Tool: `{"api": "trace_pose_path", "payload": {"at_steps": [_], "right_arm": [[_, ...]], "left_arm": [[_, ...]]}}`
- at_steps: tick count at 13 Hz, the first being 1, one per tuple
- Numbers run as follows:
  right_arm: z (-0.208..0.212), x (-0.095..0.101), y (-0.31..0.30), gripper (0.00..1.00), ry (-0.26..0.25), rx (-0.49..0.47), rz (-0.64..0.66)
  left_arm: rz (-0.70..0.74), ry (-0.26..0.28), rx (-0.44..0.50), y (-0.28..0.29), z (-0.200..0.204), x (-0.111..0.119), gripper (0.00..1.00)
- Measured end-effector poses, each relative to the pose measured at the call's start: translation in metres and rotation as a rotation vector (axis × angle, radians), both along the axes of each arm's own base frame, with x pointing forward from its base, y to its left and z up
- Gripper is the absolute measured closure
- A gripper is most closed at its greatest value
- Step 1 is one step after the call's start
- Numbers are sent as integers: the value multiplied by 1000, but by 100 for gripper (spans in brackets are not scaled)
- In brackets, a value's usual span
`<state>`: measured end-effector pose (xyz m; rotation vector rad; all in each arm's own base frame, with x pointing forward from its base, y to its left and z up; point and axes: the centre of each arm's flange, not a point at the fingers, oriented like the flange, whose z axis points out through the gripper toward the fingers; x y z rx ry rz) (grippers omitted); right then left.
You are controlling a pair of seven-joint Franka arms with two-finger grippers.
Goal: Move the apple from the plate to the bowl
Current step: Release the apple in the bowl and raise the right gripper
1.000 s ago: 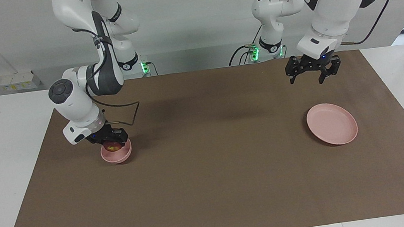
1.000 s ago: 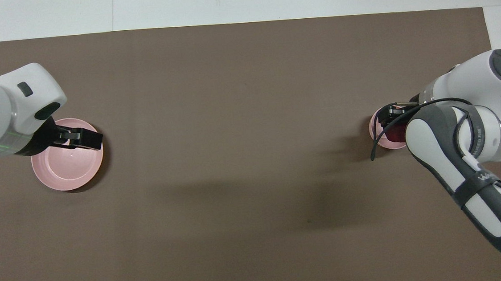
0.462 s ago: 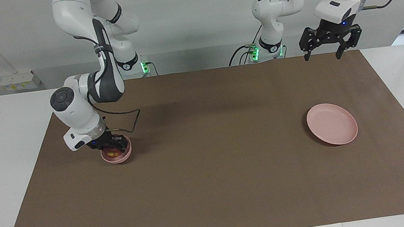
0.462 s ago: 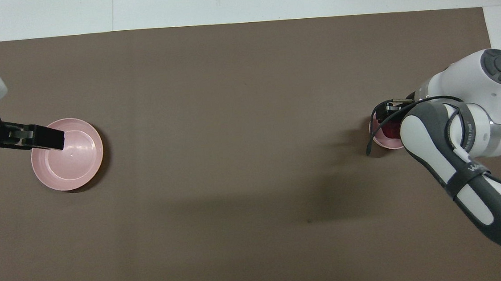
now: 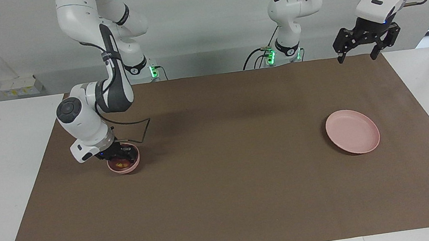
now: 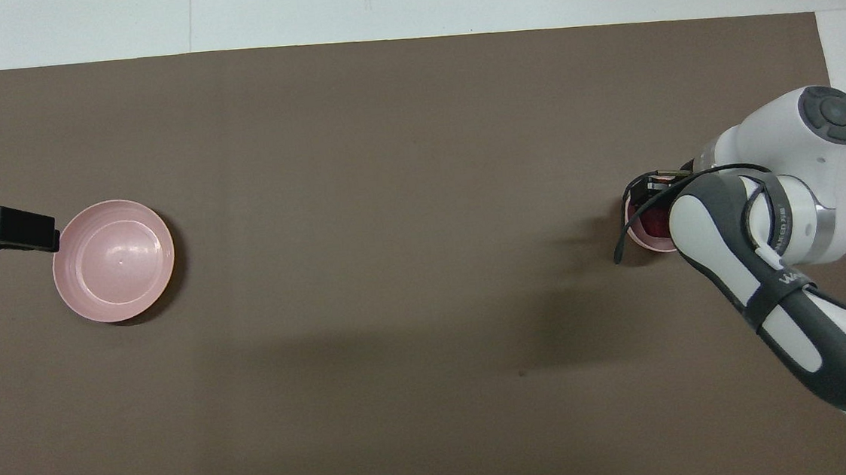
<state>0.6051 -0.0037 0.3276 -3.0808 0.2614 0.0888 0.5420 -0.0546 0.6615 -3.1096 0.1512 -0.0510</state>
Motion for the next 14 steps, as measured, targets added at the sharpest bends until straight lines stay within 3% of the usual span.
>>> {"api": "trace_pose_path", "payload": {"at_steps": [4, 6, 8, 9, 14], "right_arm": [[-1, 0, 0, 26, 3, 0, -5], [-1, 0, 0, 21, 3, 0, -6], [0, 1, 0, 4, 0, 0, -7], [2, 2, 0, 0, -4, 0, -6], [37, 4, 2, 0, -42, 4, -2]], "left_arm": [[35, 0, 0, 19, 0, 2, 0], [36, 0, 0, 19, 0, 2, 0], [36, 1, 0, 19, 0, 2, 0], [36, 1, 0, 19, 0, 2, 0], [36, 1, 0, 19, 0, 2, 0]]}}
